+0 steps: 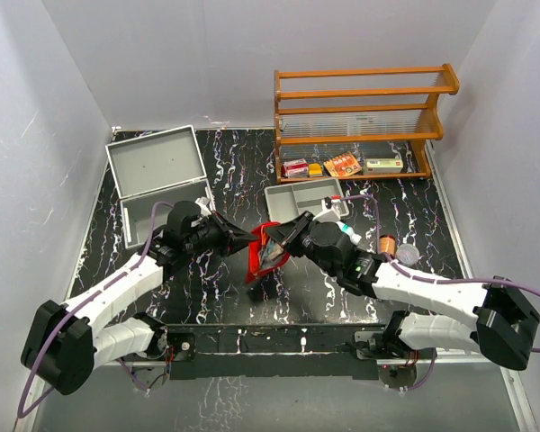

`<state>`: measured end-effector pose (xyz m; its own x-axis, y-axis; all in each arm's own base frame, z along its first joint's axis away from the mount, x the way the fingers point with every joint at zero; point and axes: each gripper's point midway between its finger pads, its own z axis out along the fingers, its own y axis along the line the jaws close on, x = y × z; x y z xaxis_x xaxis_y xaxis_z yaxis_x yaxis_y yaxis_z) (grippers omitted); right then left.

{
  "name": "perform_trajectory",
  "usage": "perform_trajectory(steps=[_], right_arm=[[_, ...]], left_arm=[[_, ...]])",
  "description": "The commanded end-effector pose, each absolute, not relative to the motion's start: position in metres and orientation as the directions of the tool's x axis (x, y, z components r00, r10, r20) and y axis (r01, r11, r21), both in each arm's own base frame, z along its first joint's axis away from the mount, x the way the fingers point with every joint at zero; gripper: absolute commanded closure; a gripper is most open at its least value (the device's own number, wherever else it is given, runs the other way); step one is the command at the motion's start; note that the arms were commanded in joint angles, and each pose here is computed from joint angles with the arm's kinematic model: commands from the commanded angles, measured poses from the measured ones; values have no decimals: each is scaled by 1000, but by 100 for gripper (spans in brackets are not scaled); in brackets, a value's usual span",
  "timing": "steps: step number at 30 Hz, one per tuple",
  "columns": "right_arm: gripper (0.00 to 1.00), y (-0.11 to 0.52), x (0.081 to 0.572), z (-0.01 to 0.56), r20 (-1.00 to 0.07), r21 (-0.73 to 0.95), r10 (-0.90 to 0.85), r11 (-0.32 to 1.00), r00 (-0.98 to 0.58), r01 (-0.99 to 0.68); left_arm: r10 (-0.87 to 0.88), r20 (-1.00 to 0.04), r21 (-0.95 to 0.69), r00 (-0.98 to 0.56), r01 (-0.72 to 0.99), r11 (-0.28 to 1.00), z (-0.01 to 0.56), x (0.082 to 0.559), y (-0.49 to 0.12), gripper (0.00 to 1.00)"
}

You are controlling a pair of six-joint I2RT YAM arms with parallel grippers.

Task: Organize the medicine kit

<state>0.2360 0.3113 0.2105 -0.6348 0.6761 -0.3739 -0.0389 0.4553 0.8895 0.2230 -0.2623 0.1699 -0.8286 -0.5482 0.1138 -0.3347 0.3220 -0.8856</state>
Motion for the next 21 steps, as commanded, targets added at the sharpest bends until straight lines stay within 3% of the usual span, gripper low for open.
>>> perform_trajectory(steps=[1, 13, 21], right_arm=[[100, 316, 244, 230, -341, 928, 735, 361, -586, -87], [100, 314, 251, 222, -371, 916, 739, 392, -562, -90], [76, 303, 254, 217, -396, 895, 747, 444, -534, -42]], left_arm=[[-520, 158, -915, -839, -323, 242, 195, 213, -266, 100], [-510, 173, -924, -843, -318, 214, 209, 206, -265, 100], [-515, 170, -921, -840, -321, 220, 207, 207, -264, 100]])
